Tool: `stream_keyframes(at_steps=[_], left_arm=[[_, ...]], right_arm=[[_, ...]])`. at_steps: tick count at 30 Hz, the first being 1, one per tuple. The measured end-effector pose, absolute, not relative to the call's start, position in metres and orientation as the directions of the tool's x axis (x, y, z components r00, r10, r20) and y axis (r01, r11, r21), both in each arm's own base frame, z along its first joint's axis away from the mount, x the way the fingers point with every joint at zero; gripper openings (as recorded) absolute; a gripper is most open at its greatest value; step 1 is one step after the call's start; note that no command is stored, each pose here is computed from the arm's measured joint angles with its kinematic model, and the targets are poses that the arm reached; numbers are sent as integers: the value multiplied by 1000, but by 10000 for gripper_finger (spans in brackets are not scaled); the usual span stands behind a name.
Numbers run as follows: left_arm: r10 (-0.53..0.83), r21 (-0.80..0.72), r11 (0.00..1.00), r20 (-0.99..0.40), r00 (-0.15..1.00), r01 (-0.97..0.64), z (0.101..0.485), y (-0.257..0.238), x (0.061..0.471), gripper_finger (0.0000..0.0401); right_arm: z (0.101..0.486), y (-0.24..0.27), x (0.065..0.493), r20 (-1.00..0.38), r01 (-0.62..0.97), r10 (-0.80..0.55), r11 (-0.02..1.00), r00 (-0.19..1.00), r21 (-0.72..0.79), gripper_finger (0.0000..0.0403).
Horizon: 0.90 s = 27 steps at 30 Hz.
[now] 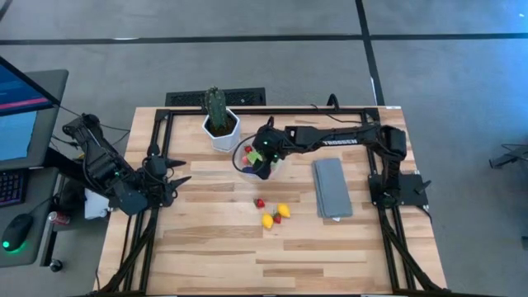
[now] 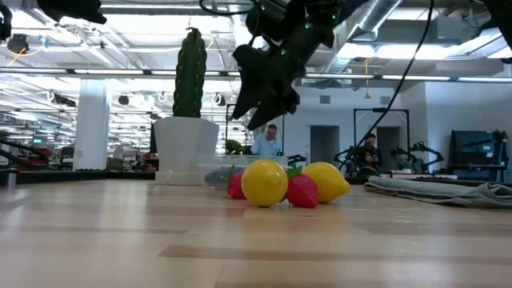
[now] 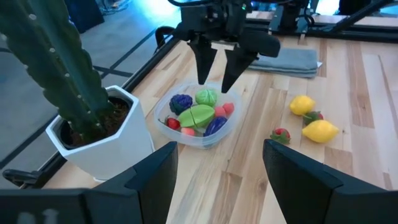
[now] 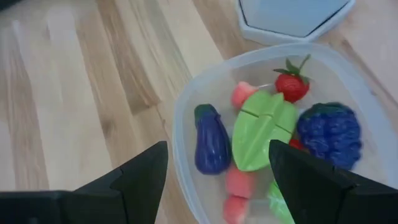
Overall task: Pick and placing Produce into tupperware
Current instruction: Put the left strawberry into the transparent bin
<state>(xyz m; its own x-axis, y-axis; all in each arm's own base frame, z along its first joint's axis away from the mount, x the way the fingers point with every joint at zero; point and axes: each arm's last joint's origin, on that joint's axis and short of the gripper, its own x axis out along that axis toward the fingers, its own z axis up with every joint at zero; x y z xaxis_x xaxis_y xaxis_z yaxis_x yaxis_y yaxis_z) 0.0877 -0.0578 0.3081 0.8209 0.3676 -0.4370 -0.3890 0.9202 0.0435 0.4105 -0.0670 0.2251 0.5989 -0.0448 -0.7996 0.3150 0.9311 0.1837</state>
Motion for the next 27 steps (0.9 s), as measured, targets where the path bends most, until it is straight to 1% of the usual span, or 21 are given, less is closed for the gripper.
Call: stream_keyframes(at_steps=[4,7,11,20,27], left_arm=[[380,42,915,-420,824,-400,309,-58,89,226],[383,37,914,-412,827,-405,309,-58,89,226],[380,13,912,-399,834,-409,311,-60,90,226],[391,12,907,-395,831,-421,309,-64,95,226],[398,5,902,-397,827,-431,305,-76,105,226]], right_arm=[[235,-63,409,-833,297,-35,942,552,158,302],[250,-62,405,-830,288,-35,945,557,153,302],[274,-61,395,-797,273,-51,951,601,145,302],[343,-46,357,-671,214,-93,972,735,100,302],[376,-20,328,-622,151,-61,984,781,94,302]])
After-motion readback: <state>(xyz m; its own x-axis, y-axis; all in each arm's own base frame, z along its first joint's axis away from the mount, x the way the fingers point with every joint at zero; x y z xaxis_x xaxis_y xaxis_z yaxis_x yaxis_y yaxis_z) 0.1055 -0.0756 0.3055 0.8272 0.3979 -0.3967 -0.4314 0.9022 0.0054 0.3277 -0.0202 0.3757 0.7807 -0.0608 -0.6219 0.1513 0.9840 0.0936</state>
